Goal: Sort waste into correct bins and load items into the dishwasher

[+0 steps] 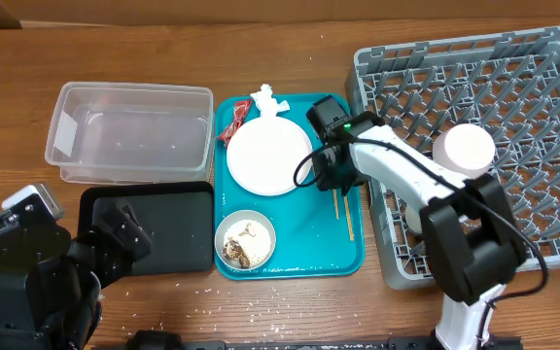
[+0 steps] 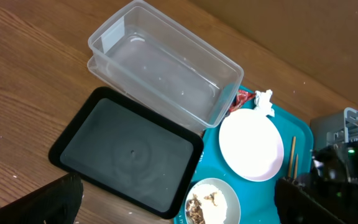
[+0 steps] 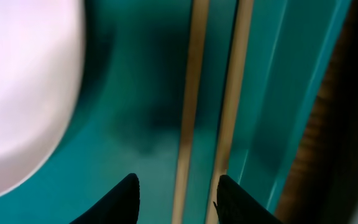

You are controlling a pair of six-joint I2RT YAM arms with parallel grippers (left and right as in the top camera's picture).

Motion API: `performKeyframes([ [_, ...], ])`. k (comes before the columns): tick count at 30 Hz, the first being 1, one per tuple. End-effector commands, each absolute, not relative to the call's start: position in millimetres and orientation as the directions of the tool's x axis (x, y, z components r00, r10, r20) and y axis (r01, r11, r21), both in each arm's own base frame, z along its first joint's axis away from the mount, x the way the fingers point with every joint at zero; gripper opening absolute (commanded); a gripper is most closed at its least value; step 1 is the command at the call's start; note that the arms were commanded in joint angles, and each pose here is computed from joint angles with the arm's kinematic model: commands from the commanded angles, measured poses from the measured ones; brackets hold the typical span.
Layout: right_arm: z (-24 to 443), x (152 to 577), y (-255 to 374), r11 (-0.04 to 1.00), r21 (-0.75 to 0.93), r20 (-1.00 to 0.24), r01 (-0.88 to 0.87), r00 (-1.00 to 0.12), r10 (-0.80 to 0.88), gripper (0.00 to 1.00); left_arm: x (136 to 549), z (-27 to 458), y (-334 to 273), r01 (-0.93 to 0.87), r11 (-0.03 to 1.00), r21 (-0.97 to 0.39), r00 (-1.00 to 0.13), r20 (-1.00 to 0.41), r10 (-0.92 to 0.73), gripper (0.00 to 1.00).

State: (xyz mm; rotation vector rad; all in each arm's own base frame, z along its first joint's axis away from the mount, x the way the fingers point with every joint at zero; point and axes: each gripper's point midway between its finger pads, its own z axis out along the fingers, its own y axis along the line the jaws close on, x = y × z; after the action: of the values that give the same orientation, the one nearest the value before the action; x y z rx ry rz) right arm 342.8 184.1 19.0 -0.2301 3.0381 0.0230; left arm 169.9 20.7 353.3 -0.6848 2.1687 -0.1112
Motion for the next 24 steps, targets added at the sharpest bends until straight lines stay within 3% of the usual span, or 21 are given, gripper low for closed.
performKeyframes([
  [1, 10.9, 351.1, 176.6, 0.987, -0.024, -0.106, -0.158, -0.981, -0.160, 0.40, 169.0, 358.7, 23.5, -0.446, 0.838, -0.315, -0.476, -0.710, -0.520, 1.00],
  [6, -10.7, 344.6, 183.3, 0.975, 0.003, -0.052, -0.222, -0.974, -0.221, 0.30, 168.9, 358.6, 23.5, -0.446, 0.838, -0.315, -0.476, -0.709, -0.520, 1.00],
  [7, -13.8, 343.5, 182.3, 0.975, -0.002, -0.043, -0.222, -0.974, -0.221, 0.22, 169.0, 358.7, 23.5, -0.446, 0.838, -0.315, -0.476, -0.710, -0.520, 1.00],
  [8, -14.6, 343.2, 181.4, 0.975, -0.006, -0.040, -0.221, -0.975, -0.221, 0.08, 169.0, 358.7, 23.5, -0.446, 0.838, -0.315, -0.476, -0.710, -0.520, 1.00],
  [9, -14.3, 343.6, 180.0, 0.975, -0.014, -0.041, -0.220, -0.975, -0.220, 0.04, 169.0, 358.7, 23.5, -0.446, 0.838, -0.315, -0.476, -0.710, -0.520, 1.00],
  [17, 42.5, 355.1, 178.7, 0.980, -0.021, -0.109, -0.198, -0.974, -0.199, 0.04, 169.0, 358.7, 23.5, -0.446, 0.838, -0.315, -0.476, -0.710, -0.520, 1.00],
  [24, 160.9, 381.3, 167.6, 0.988, 0.017, -0.397, -0.154, -0.908, -0.134, 0.04, 169.0, 358.7, 23.5, -0.446, 0.838, -0.315, -0.476, -0.710, -0.520, 1.00],
])
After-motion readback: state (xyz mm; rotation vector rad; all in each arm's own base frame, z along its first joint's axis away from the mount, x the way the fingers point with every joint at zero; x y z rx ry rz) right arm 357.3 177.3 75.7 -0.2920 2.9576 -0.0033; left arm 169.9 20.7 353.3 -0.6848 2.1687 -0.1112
